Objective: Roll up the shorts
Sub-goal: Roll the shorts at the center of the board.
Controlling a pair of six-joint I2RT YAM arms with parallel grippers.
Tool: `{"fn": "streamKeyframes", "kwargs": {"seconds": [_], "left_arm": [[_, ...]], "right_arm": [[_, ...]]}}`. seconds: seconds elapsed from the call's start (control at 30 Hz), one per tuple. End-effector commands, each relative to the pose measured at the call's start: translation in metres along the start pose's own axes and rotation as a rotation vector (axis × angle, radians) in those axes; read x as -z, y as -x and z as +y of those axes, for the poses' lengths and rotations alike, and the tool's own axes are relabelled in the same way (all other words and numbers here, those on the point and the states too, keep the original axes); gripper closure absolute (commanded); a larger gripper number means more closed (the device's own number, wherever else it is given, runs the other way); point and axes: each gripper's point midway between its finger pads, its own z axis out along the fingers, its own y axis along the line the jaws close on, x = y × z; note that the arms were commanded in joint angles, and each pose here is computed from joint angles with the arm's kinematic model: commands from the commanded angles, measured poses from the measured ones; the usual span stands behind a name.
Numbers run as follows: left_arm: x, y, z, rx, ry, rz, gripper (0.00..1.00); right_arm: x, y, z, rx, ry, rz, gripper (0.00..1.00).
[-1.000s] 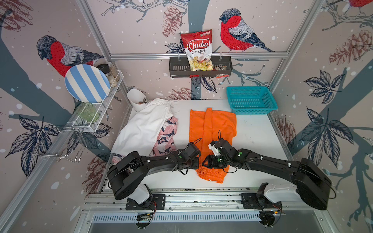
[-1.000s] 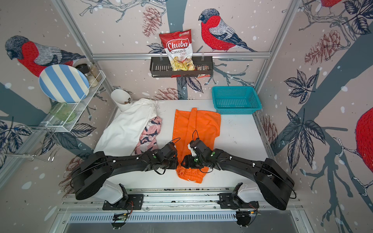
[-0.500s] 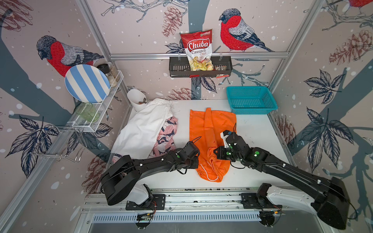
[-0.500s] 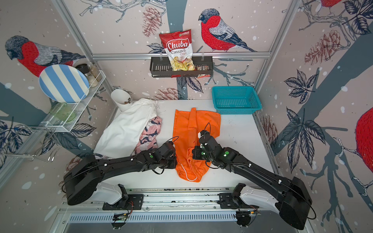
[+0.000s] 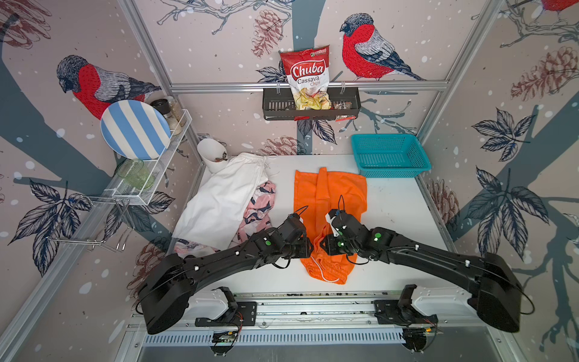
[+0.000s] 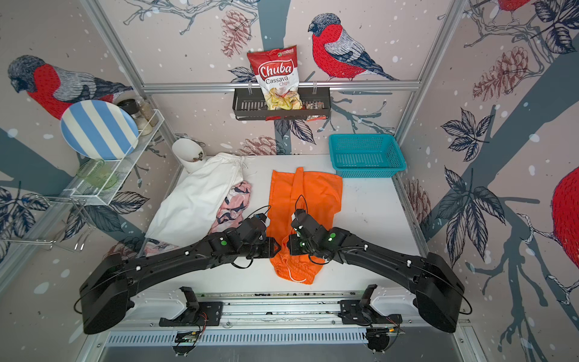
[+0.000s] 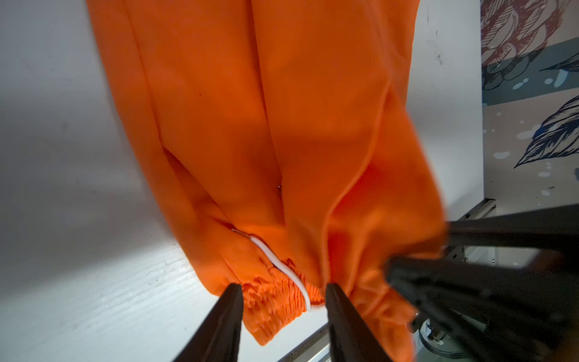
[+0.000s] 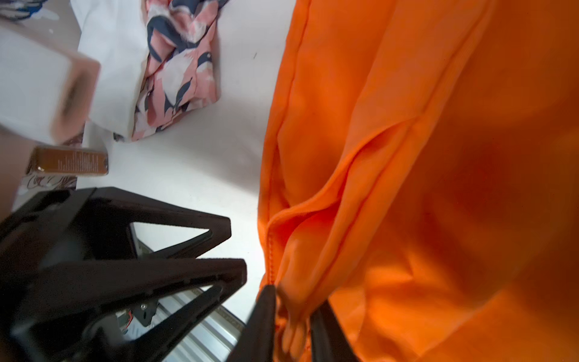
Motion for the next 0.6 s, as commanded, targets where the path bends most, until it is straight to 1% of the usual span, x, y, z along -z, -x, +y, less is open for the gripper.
{"fn": "streamKeyframes", "kwargs": {"seconds": [0.0, 0.07, 0.1, 0.2, 0.3, 0.4, 0.47, 0.5, 0.57], "left_arm": [[0.010, 0.001, 0.007, 0.023, 0.028, -0.022, 0.50], [0.011, -0.004, 0.006, 0.025, 0.013, -0.008, 0.49], [0.009, -0.006, 0.005, 0.026, 0.004, 0.004, 0.48], [0.002, -0.018, 0.004, 0.028, -0.020, 0.054, 0.45], [-0.007, -0.028, -0.001, 0.017, -0.035, 0.098, 0.42], [-0.016, -0.036, -0.006, 0.005, -0.048, 0.130, 0.42], [-0.022, -0.039, -0.010, 0.002, -0.061, 0.149, 0.45], [-0.024, -0.040, -0.012, 0.000, -0.063, 0.158, 0.48], [-0.027, -0.041, -0.017, -0.012, -0.067, 0.172, 0.60]], "right_arm": [[0.004, 0.009, 0.016, 0.006, 0.043, -0.043, 0.51], [0.007, 0.008, -0.001, -0.027, -0.028, -0.058, 0.50], [0.016, 0.011, -0.007, -0.043, -0.047, -0.083, 0.49], [0.026, 0.007, -0.032, -0.092, -0.132, -0.101, 0.49], [0.033, 0.000, -0.047, -0.132, -0.160, -0.110, 0.49], [0.036, -0.010, -0.056, -0.157, -0.162, -0.108, 0.49], [0.034, -0.019, -0.062, -0.167, -0.160, -0.096, 0.48], [0.031, -0.024, -0.065, -0.172, -0.159, -0.087, 0.48], [0.025, -0.035, -0.075, -0.186, -0.174, -0.057, 0.48]]}}
